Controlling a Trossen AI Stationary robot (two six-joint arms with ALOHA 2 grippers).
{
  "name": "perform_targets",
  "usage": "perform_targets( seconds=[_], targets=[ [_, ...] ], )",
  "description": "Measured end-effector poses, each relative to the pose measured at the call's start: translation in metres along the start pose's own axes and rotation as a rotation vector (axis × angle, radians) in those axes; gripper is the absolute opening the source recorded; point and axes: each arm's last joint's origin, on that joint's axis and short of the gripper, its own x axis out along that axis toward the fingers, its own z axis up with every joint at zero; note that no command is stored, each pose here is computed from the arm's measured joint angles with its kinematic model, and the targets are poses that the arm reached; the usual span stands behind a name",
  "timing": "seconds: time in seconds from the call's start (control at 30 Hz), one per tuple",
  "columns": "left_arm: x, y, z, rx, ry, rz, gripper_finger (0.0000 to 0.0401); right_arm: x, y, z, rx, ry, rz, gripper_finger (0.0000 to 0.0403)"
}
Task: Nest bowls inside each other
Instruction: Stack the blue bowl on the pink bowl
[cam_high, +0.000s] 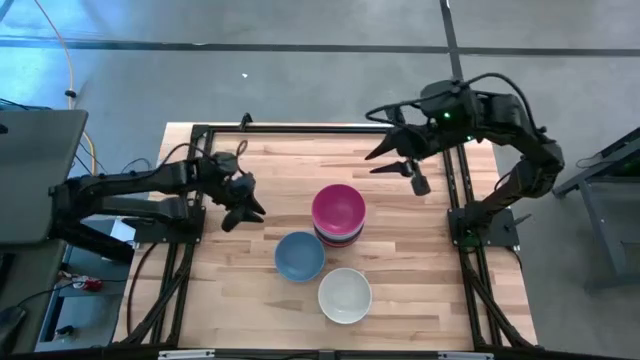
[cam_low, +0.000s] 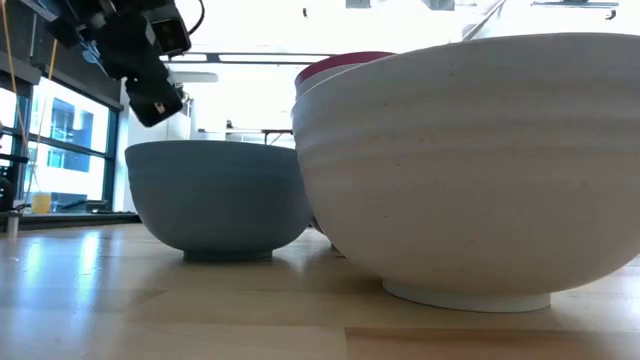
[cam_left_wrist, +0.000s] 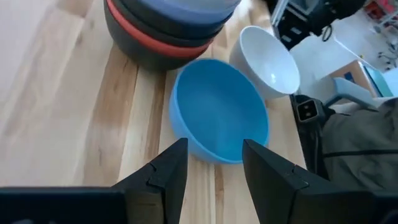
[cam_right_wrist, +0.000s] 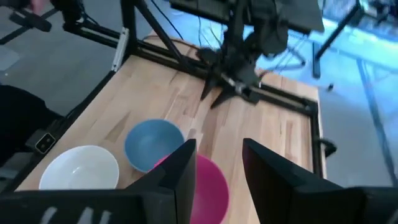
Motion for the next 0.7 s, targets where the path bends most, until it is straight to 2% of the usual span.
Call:
perform_targets(
  seconds=[0.13, 0.43, 0.7],
  targets=[
    [0.019, -0.006, 0.000, -0.051, 0.038, 0.043, 0.0142, -0.004, 0.005, 0.003, -0.072, -0.020, 0.011, 0.0124],
    [0.069, -0.016, -0.010, -0.143, 0.134, 0.165, 0.0142, -0.003, 0.007, 0.002, -0.119, -0.012, 0.019, 0.0124],
    [0.103, -0.018, -0.020, -0.169, 0.199, 0.168, 0.0142, -0.003, 0.007, 0.001, -0.123, -0.006, 0.022, 0.0124]
  ],
)
